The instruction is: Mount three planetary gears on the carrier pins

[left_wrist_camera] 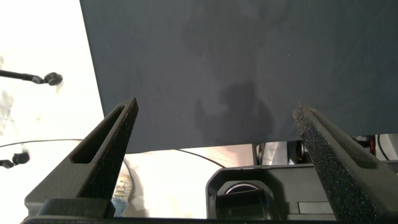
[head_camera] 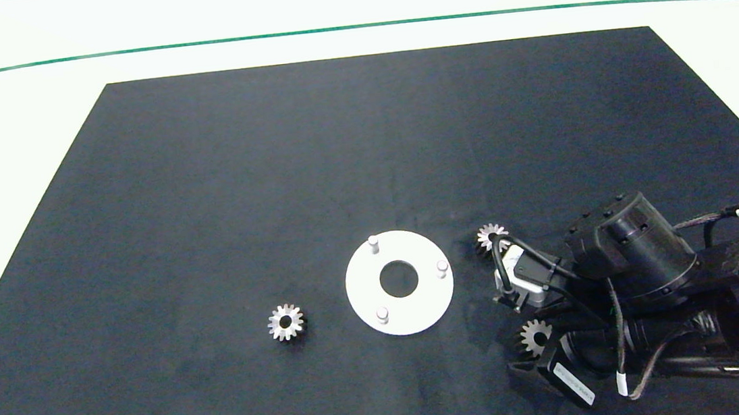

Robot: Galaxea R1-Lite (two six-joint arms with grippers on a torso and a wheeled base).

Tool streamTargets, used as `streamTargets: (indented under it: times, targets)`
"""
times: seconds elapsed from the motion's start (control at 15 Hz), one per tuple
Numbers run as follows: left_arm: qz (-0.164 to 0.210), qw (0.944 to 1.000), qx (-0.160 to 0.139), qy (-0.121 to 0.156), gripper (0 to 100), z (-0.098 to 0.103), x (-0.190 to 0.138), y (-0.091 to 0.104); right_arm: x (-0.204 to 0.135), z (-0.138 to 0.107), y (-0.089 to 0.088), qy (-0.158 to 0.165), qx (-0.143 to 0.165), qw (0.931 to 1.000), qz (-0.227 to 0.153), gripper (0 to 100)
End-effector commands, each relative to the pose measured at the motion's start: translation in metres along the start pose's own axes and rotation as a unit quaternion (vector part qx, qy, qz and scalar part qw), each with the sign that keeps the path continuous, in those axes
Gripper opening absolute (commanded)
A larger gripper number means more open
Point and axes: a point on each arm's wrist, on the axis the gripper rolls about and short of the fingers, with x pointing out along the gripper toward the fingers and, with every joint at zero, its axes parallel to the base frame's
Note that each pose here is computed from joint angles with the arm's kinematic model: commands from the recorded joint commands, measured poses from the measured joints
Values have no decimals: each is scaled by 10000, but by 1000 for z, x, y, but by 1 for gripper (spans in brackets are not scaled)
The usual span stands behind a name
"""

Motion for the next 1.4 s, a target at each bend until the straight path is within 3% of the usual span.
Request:
streamTargets:
  times: [0.07,1.13,1.27,1.4]
  targets:
    - [-10,10000,7,31,100,-1,0,0,0,0,0,12,-16,10000,-2,63]
    - [-18,10000,7,61,100,-3,-2,-1,3,-1,1,70,-40,10000,10,31]
    - [-14,10000,7,46,100,-5,-2,-2,0,0,1,6,-34,10000,12,27]
    - [-14,10000,3,70,100,-8,-4,-2,-12,5,1,-270,-37,9996,-71,25]
